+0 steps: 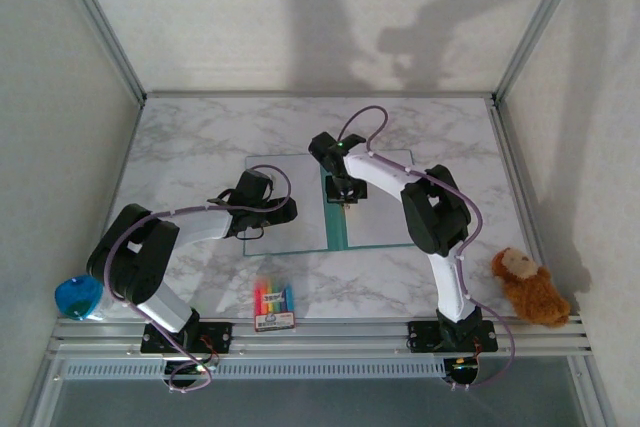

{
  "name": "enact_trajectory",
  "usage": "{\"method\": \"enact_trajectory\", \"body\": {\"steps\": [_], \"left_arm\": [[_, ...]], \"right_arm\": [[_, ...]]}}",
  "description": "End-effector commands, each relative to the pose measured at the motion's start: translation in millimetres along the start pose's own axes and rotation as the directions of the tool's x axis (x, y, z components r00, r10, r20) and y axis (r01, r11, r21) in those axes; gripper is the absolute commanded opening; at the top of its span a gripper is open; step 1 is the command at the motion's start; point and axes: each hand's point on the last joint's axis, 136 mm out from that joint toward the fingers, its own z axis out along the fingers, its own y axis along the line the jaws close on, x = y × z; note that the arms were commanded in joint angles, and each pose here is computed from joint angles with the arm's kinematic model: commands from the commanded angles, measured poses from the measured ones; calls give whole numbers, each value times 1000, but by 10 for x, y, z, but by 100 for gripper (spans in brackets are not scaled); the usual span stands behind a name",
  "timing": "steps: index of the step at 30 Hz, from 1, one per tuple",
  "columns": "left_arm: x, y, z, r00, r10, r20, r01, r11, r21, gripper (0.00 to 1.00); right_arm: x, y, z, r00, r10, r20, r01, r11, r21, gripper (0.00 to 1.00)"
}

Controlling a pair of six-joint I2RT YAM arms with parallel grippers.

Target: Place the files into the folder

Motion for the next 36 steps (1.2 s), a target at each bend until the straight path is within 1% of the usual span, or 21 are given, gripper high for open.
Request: {"method": "enact_trajectory", "body": {"steps": [1,6,11,17,23,28,36], "left_arm": [[323,274,102,995,-19,-100,9,994,-105,73],[317,276,109,995,-19,-100,8,994,-109,73],[315,279,109,995,-23,-98,12,994,-110,73],[327,283,117,995,-25,-100,14,994,-107,73],[335,280,118,995,-23,-99,13,994,-105,73],[338,277,115,995,-23,-99,13,995,-102,73],[342,290,109,995,-21,-98,11,994,-106,73]], "right_arm": [[-67,-46,37,1000,-5,-3,5,1000,26,6],[-158,-53,-60,1000,-6,17,6,1000,25,7],[-218,-45,-207,999,3,40,-3,1000,5,11],[-211,54,-373,998,30,48,-26,997,-79,21],[-195,124,-467,997,55,47,-48,990,-134,27],[-176,177,-466,997,66,37,-59,987,-152,28],[-95,207,-365,998,59,11,-57,989,-137,26]]}}
